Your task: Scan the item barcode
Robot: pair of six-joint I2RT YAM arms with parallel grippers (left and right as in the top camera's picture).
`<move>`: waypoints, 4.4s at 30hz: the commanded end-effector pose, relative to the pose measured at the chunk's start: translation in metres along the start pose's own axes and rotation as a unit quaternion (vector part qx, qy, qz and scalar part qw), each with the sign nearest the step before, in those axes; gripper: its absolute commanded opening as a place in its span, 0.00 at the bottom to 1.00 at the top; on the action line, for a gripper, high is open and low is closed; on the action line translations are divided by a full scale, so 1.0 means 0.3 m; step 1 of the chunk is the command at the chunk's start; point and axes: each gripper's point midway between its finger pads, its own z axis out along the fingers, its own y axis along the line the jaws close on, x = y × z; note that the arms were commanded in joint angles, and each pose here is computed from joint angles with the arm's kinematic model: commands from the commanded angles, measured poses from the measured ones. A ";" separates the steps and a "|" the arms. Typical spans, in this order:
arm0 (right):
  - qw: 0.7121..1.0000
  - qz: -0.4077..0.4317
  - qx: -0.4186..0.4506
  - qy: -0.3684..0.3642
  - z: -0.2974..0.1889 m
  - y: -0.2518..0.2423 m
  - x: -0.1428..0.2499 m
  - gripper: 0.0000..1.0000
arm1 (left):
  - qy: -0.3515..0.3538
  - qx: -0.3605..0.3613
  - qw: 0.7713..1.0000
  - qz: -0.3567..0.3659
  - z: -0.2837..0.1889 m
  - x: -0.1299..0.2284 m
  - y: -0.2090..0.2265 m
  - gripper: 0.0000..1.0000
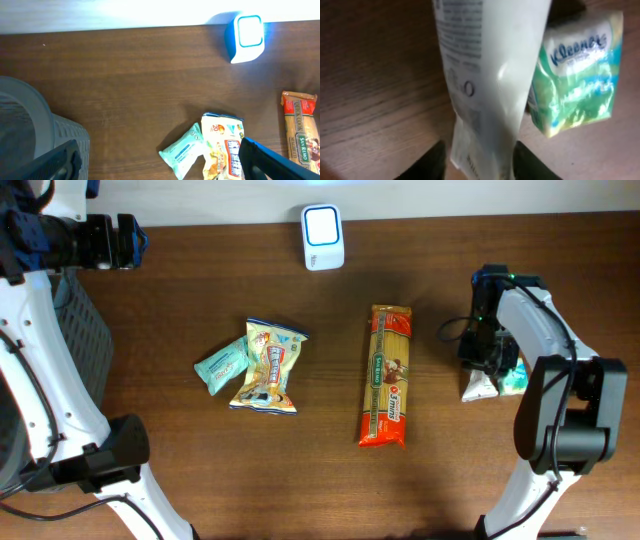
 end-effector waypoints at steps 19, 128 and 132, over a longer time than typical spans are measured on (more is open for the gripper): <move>0.928 -0.155 -0.339 0.017 0.013 0.524 0.162 0.43 | -0.008 0.002 1.000 0.004 -0.018 -0.006 -0.006 0.99; 0.858 -0.245 -0.451 0.013 0.087 0.426 0.249 0.25 | -0.007 0.002 1.000 0.004 -0.018 -0.006 -0.006 0.99; 0.850 -0.245 -0.466 0.004 0.064 0.440 0.236 0.04 | -0.007 0.002 1.000 0.004 -0.018 -0.006 -0.006 0.99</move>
